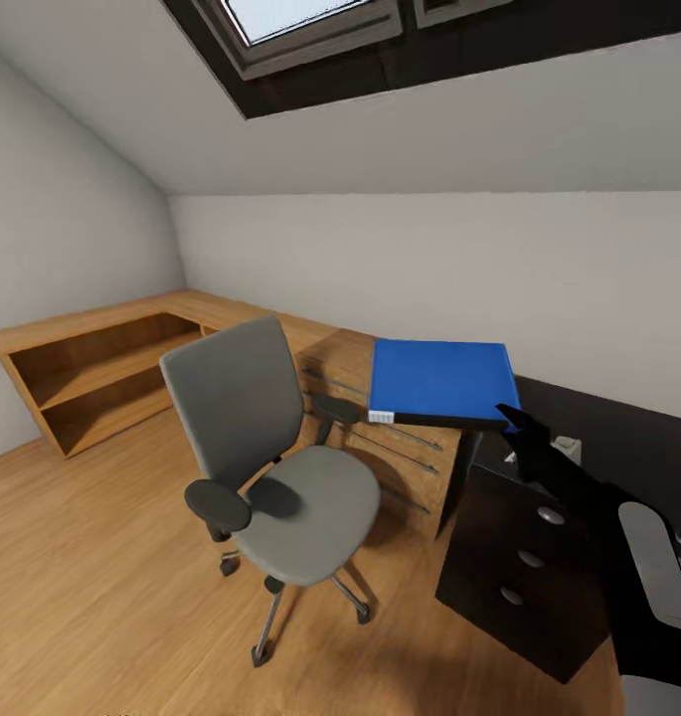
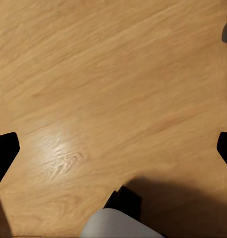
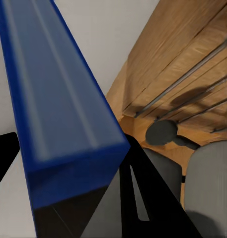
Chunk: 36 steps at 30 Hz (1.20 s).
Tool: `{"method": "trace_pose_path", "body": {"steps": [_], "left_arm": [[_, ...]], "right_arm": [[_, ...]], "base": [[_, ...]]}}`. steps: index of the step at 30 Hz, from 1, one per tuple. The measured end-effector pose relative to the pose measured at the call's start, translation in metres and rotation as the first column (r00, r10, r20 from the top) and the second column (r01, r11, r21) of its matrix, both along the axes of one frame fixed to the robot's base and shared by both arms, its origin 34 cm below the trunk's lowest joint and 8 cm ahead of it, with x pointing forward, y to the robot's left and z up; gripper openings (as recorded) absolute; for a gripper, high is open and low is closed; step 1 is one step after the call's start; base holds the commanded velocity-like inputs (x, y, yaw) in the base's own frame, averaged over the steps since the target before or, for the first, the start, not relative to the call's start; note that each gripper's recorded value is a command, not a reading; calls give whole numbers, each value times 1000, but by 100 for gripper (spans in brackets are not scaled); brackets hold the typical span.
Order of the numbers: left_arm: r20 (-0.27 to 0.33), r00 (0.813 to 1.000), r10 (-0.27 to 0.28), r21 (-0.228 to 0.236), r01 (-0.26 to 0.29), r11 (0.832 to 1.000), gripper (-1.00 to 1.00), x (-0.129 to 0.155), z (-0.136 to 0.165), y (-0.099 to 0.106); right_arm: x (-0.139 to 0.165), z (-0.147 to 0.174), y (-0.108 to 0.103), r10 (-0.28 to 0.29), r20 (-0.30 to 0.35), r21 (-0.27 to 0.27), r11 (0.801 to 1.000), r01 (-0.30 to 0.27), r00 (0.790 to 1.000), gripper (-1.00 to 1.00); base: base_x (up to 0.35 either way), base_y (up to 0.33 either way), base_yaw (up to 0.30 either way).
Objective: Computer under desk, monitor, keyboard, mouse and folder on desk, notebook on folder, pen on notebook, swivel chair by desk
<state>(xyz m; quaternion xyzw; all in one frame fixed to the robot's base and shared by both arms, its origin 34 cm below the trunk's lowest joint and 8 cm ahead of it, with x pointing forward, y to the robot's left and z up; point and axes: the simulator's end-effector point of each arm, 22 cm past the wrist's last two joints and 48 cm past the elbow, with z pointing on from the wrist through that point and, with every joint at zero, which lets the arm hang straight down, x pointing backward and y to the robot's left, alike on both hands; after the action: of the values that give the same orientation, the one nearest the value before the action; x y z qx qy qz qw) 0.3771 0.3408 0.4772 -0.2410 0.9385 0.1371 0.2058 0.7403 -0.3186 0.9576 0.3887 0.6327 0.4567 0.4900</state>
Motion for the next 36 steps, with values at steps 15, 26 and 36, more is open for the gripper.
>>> {"method": "trace_pose_path", "body": {"steps": [15,26,36], "left_arm": [[-55,994,-96,71,100,992,100,-19,17,1],[-129,971,-199,94,212,973,100,-72,13,-14],[-123,969,-215,85,226,970,100,-71,28,-17]], "right_arm": [[3,15,1,4,-23,13,1000,-3,1000,-100],[4,30,2,5,-31,18,1000,-4,999,-100],[5,41,3,6,-40,25,1000,-5,999,-100]], "base": [[-59,0,-215],[0,0,-8],[0,0,0]]}}
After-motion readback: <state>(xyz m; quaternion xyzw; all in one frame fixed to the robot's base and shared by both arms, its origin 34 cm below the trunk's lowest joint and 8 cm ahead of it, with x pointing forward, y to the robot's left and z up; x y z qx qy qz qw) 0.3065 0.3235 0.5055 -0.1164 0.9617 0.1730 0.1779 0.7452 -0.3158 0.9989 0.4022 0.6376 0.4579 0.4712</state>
